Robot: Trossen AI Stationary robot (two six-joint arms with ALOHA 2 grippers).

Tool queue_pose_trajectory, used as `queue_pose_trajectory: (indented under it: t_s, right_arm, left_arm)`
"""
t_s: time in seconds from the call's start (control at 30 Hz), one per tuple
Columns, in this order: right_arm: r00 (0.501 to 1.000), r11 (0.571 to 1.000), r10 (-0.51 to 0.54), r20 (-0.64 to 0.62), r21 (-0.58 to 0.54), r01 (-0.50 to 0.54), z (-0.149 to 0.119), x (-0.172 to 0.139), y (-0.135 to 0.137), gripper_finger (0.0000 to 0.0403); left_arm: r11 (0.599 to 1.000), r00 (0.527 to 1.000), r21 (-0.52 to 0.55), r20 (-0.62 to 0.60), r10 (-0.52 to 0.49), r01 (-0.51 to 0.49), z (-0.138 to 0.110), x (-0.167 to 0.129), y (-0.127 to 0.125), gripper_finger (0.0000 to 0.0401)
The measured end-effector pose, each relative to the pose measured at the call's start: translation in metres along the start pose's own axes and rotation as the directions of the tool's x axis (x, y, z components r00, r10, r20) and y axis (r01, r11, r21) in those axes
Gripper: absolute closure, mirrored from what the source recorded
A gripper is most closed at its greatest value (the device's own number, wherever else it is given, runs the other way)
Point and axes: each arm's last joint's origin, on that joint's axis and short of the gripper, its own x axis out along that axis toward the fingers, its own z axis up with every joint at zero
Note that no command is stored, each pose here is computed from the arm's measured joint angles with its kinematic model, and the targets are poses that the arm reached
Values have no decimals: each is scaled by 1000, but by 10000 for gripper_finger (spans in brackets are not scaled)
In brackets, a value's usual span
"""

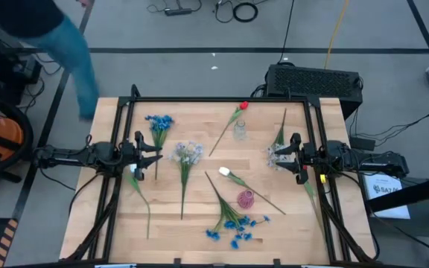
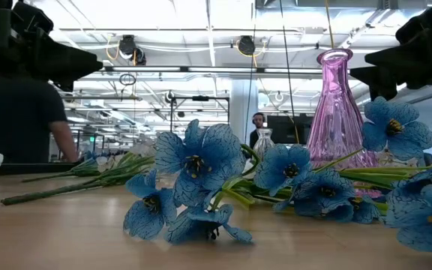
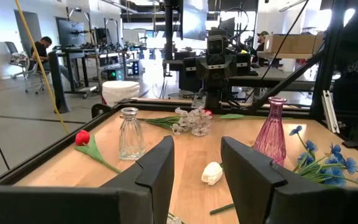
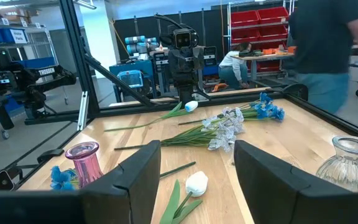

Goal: Sort flowers into vase by color

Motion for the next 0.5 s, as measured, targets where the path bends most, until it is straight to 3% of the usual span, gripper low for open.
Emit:
queue_pose_trajectory:
  t_s: [0.5]
  right_arm:
    - [1000,1000,1,3,7,-1,0,0,0,206]
  left_arm:
    - [1000,1000,0,0,-1,1,0,0,0,263]
